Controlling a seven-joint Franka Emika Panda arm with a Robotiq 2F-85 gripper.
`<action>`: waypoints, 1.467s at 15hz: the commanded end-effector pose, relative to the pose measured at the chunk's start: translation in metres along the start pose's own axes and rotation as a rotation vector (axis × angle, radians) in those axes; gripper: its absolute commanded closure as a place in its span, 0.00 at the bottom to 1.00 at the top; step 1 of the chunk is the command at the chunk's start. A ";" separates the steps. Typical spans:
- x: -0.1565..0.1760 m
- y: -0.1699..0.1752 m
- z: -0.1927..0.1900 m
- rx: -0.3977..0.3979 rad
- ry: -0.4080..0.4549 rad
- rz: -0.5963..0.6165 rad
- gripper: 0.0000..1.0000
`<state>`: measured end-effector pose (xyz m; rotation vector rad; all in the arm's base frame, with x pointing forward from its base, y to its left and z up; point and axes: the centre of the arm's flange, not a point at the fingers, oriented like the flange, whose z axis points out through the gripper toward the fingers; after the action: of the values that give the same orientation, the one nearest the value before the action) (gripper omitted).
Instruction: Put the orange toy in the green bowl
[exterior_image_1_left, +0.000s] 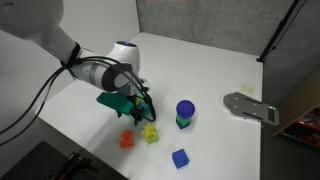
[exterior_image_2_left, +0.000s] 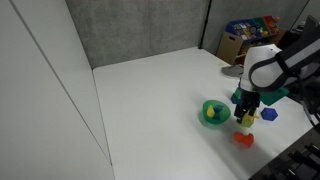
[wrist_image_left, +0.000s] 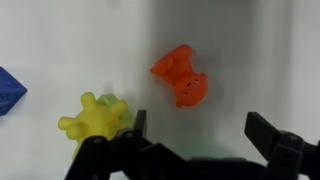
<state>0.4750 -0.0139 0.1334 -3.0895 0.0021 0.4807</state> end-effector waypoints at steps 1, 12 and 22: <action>0.003 -0.004 0.023 -0.020 0.025 -0.068 0.00; 0.002 -0.006 0.082 -0.016 -0.058 -0.136 0.00; 0.004 -0.013 0.095 -0.059 -0.073 -0.195 0.00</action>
<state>0.4445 0.0007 0.0452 -3.0693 -0.2623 0.6124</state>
